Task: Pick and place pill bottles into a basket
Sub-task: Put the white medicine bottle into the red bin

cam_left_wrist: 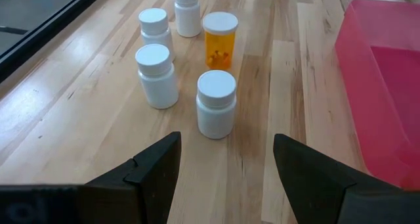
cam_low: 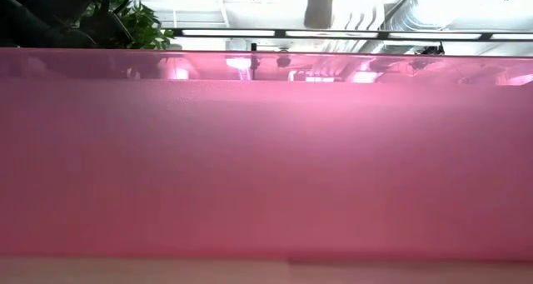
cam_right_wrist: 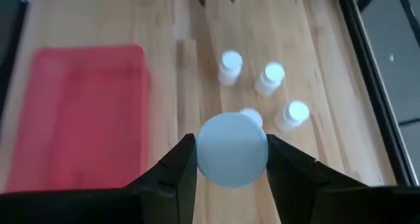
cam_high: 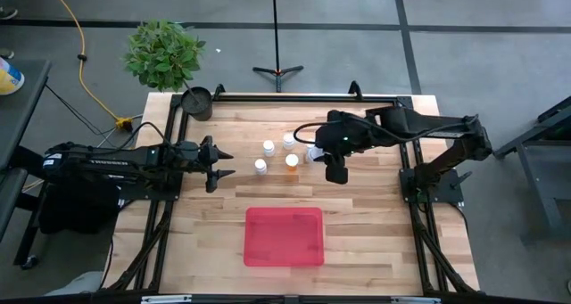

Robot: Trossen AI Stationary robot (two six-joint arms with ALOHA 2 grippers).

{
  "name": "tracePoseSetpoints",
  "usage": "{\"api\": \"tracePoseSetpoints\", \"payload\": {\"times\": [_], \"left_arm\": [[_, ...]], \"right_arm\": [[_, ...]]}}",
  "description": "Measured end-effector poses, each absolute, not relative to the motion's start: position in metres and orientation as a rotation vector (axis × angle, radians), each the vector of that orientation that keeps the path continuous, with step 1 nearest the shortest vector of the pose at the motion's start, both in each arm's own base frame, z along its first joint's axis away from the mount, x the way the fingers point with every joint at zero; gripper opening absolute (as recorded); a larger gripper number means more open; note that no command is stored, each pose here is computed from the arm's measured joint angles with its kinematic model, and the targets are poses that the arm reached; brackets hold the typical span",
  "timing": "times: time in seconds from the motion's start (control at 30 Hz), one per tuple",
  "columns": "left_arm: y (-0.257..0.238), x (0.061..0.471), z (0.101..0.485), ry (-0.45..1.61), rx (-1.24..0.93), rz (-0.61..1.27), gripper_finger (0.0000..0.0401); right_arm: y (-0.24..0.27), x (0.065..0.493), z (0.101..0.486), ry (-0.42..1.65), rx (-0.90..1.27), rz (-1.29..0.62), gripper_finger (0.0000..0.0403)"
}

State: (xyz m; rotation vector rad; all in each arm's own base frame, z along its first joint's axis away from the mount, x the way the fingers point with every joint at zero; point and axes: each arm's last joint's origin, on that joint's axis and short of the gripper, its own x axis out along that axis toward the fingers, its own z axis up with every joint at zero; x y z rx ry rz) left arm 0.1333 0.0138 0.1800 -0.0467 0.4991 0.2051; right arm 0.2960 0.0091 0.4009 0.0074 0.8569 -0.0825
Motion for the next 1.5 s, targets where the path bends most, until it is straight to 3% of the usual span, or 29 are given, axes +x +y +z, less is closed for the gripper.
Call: {"api": "tracePoseSetpoints", "payload": {"times": [0.33, 0.77, 1.13, 1.5], "left_arm": [[0.014, 0.133, 0.180, 0.499, -0.048, 0.205, 0.0276], [0.014, 0.133, 0.180, 0.495, -0.069, 0.210, 0.0276], [0.014, 0.133, 0.180, 0.494, -0.072, 0.211, 0.0276], [0.014, 0.133, 0.180, 0.495, -0.072, 0.212, 0.0276]], "right_arm": [[0.038, 0.288, 0.433, 0.750, 0.054, 0.050, 0.0139], [0.068, 0.298, 0.424, 0.707, 0.136, 0.252, 0.0139], [0.091, 0.335, 0.358, 0.819, 0.154, 0.367, 0.0139], [0.101, 0.361, 0.280, 1.009, 0.146, 0.346, 0.0139]]}}
